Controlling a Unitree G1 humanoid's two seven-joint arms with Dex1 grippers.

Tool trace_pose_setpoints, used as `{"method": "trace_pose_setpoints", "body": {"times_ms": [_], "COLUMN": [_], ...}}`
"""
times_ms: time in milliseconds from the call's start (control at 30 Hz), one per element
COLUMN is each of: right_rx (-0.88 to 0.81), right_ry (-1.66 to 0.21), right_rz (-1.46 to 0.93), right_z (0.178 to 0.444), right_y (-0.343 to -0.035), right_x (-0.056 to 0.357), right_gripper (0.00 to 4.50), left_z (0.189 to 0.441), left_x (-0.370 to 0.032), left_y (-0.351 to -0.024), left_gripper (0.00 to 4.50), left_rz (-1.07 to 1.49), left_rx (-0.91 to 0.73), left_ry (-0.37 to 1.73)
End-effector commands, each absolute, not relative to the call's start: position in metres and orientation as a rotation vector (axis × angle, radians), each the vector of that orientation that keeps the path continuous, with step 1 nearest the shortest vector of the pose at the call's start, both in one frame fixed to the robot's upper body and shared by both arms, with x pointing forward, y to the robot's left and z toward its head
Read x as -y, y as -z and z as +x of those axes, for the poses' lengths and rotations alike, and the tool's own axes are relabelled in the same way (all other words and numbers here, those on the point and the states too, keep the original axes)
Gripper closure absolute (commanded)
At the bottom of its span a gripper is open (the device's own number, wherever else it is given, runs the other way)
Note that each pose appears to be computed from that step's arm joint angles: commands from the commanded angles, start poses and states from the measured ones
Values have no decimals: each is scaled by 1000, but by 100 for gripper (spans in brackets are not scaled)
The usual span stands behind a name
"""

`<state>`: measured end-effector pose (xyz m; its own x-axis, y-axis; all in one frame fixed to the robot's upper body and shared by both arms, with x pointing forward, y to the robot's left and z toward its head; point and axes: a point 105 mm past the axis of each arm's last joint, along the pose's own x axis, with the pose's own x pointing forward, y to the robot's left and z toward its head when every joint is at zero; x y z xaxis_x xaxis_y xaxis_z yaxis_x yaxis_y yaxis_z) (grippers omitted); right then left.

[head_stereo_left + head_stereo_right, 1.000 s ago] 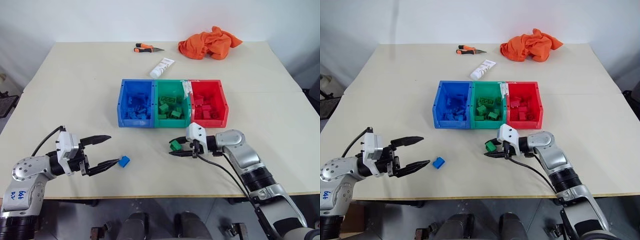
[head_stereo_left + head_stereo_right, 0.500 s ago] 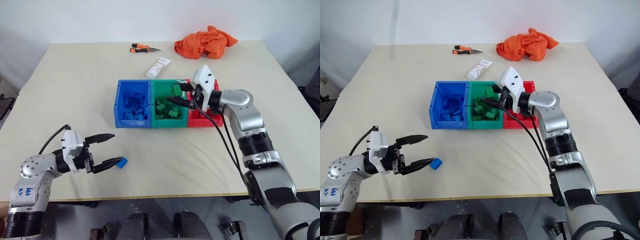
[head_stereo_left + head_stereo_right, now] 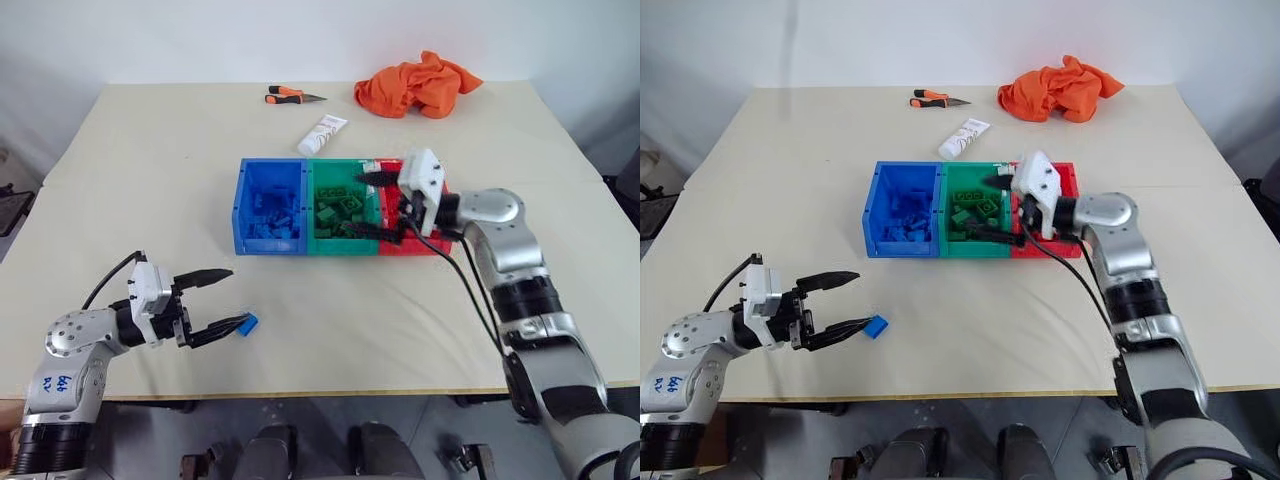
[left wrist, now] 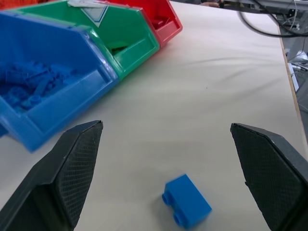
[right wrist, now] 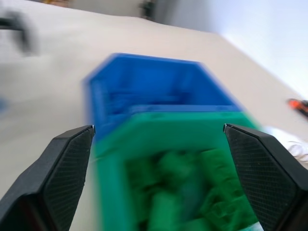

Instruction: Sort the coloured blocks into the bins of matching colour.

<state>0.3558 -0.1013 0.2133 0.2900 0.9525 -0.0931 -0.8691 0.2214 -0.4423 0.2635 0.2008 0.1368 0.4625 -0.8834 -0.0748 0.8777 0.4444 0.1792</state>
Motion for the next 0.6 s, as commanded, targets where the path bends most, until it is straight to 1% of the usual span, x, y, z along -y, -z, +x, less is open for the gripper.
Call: {"method": "trace_pose_setpoints", "body": {"times_ms": [33, 100, 167, 233, 333, 400, 500, 600], "right_rx": [191, 165, 43, -46, -108, -114, -105, -90], "right_ry": [-1380, -1396, -1346, -1296, -1217, -1194, -1190, -1211], "right_rz": [-465, -462, -470, -476, -496, -492, -480, -463], "right_z": [319, 312, 302, 295, 293, 293, 294, 295], "right_y": [-217, -214, -197, -188, -183, -184, -185, -183], "right_x": [132, 137, 176, 204, 228, 233, 230, 220], "right_gripper": [3, 3, 3, 3, 3, 3, 3, 3], "left_z": [261, 260, 255, 251, 243, 236, 224, 221], "left_x": [-211, -212, -224, -233, -244, -247, -249, -247], "left_y": [-142, -141, -138, -134, -131, -130, -126, -123], "left_gripper": [0, 0, 0, 0, 0, 0, 0, 0], "left_rz": [216, 217, 215, 212, 214, 209, 196, 189], "left_rx": [41, 37, -6, -65, -102, -125, -192, -222], "left_ry": [1045, 1039, 995, 960, 901, 886, 878, 877]}}
